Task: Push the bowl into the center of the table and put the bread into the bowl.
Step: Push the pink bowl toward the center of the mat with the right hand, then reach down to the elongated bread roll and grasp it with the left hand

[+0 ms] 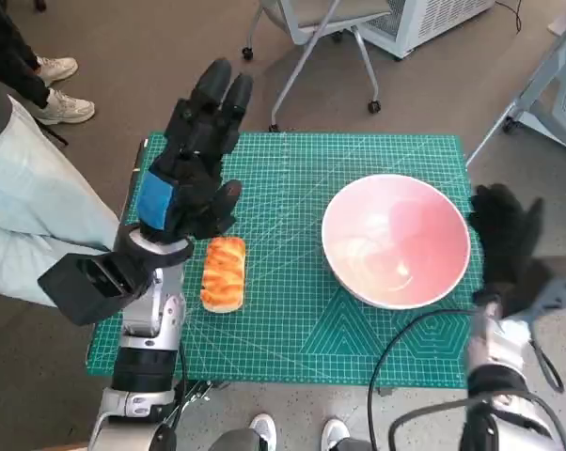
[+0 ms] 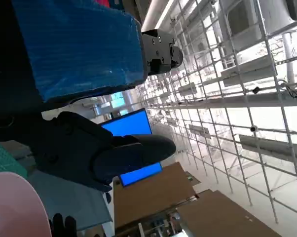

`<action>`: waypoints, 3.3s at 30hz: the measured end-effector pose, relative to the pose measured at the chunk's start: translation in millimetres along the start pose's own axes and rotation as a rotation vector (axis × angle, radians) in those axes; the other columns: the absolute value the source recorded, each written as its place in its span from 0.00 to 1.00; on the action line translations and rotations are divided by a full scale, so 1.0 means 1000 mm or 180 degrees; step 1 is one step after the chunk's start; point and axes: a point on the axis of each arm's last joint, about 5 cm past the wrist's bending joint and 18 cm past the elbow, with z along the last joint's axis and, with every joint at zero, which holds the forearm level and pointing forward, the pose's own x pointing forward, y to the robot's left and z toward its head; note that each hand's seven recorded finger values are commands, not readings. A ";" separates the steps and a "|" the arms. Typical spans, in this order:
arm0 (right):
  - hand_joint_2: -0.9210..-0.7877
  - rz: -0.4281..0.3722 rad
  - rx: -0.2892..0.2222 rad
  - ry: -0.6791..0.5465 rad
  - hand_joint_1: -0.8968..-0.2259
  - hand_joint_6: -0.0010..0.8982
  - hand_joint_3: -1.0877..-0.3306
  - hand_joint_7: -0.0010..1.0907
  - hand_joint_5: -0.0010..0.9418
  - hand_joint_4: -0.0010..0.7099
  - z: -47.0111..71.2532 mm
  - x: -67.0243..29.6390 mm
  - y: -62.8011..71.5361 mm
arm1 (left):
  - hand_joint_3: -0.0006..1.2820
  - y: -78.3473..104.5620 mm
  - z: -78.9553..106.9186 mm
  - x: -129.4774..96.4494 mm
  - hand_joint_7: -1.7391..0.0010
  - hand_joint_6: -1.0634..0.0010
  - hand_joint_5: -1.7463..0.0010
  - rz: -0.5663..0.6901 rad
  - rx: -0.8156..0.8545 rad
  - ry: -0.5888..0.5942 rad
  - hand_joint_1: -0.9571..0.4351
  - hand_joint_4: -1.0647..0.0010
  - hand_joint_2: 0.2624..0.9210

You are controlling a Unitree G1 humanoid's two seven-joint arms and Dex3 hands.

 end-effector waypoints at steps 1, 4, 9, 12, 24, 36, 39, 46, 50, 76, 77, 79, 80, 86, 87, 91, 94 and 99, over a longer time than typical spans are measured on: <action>0.00 0.0015 0.0043 0.0032 0.49 0.14 0.18 0.19 0.00 0.11 -0.001 0.0006 0.003 | 0.46 0.001 0.000 0.000 0.86 1.00 1.00 0.0004 0.0009 0.0004 0.23 0.95 1.00; 0.00 0.0061 0.0144 0.0115 0.49 0.15 0.20 0.19 0.01 0.13 -0.003 0.0021 0.011 | 0.46 0.003 0.001 -0.002 0.86 1.00 1.00 0.0012 0.0028 0.0013 0.23 0.95 1.00; 0.00 0.0153 0.0238 0.0200 0.49 0.16 0.21 0.19 0.01 0.14 -0.005 0.0042 0.024 | 0.46 0.006 0.002 -0.004 0.86 1.00 1.00 0.0020 0.0060 0.0022 0.24 0.95 1.00; 0.00 0.0218 0.0284 0.0225 0.48 0.17 0.21 0.19 0.00 0.12 -0.005 0.0059 0.032 | 0.46 0.007 0.004 -0.005 0.86 1.00 1.00 0.0022 0.0080 0.0024 0.24 0.95 1.00; 0.00 0.0494 0.0407 0.0348 0.47 0.17 0.24 0.19 0.00 0.12 -0.004 0.0106 0.061 | 0.45 0.009 0.009 -0.011 0.87 1.00 1.00 0.0089 0.0129 0.0005 0.24 0.94 1.00; 0.00 0.0669 0.0565 0.0516 0.50 0.19 0.27 0.18 0.00 0.11 -0.006 0.0115 0.079 | 0.45 0.013 0.010 -0.021 0.86 0.98 0.99 0.0248 0.0189 0.0073 0.23 0.93 1.00; 0.00 0.0700 0.0601 0.0532 0.50 0.18 0.28 0.17 0.00 0.11 -0.005 0.0116 0.084 | 0.45 0.013 0.010 -0.023 0.86 0.98 0.99 0.0276 0.0202 0.0080 0.23 0.92 1.00; 0.00 0.0776 0.0653 0.0548 0.51 0.18 0.27 0.16 0.00 0.10 -0.003 0.0135 0.094 | 0.45 0.013 0.010 -0.023 0.85 0.98 0.99 0.0328 0.0248 0.0073 0.24 0.92 1.00; 0.00 0.0802 0.0642 0.0522 0.50 0.17 0.26 0.16 0.00 0.10 0.000 0.0154 0.096 | 0.45 0.012 0.010 -0.023 0.85 0.98 0.99 0.0331 0.0286 0.0070 0.24 0.92 1.00; 0.00 0.0922 0.0227 -0.0810 0.45 0.20 0.32 0.16 0.02 0.15 0.044 0.0320 0.073 | 0.45 0.000 -0.001 -0.015 0.85 1.00 1.00 0.0246 0.0157 0.0102 0.24 0.94 1.00; 0.00 0.0957 0.0167 -0.0945 0.44 0.20 0.33 0.17 0.02 0.16 0.048 0.0327 0.073 | 0.45 0.000 -0.001 -0.014 0.85 1.00 1.00 0.0230 0.0149 0.0091 0.23 0.94 1.00; 0.00 0.1044 0.0045 -0.1242 0.40 0.21 0.36 0.17 0.02 0.17 0.058 0.0337 0.073 | 0.45 -0.002 -0.001 -0.011 0.85 1.00 1.00 0.0198 0.0132 0.0067 0.23 0.94 1.00; 0.00 0.1078 0.0007 -0.1359 0.39 0.21 0.36 0.17 0.02 0.17 0.061 0.0337 0.073 | 0.45 -0.002 -0.001 -0.010 0.85 1.00 1.00 0.0186 0.0125 0.0059 0.23 0.94 1.00; 0.00 0.1352 -0.0241 -0.2018 0.36 0.20 0.40 0.19 0.02 0.19 0.082 0.0316 0.073 | 0.46 -0.007 -0.001 -0.004 0.86 1.00 1.00 0.0083 0.0077 0.0023 0.24 0.94 1.00; 0.00 0.1395 -0.0274 -0.2092 0.36 0.20 0.41 0.19 0.02 0.20 0.085 0.0309 0.072 | 0.46 -0.008 -0.001 -0.003 0.86 1.00 1.00 0.0061 0.0067 0.0024 0.24 0.94 1.00; 0.00 0.1545 -0.0361 -0.2356 0.38 0.20 0.43 0.20 0.03 0.22 0.095 0.0260 0.068 | 0.47 -0.013 -0.001 0.001 0.86 1.00 1.00 -0.0021 0.0023 0.0030 0.25 0.94 1.00; 0.00 0.1612 -0.0341 -0.2493 0.39 0.21 0.44 0.21 0.03 0.24 0.100 0.0204 0.067 | 0.47 -0.016 -0.001 0.005 0.87 1.00 1.00 -0.0105 -0.0005 0.0031 0.26 0.95 1.00; 0.00 0.1732 -0.0311 -0.2649 0.42 0.21 0.43 0.23 0.04 0.27 0.107 0.0101 0.068 | 0.48 -0.019 0.002 0.013 0.86 1.00 1.00 -0.0261 -0.0029 -0.0016 0.26 0.95 1.00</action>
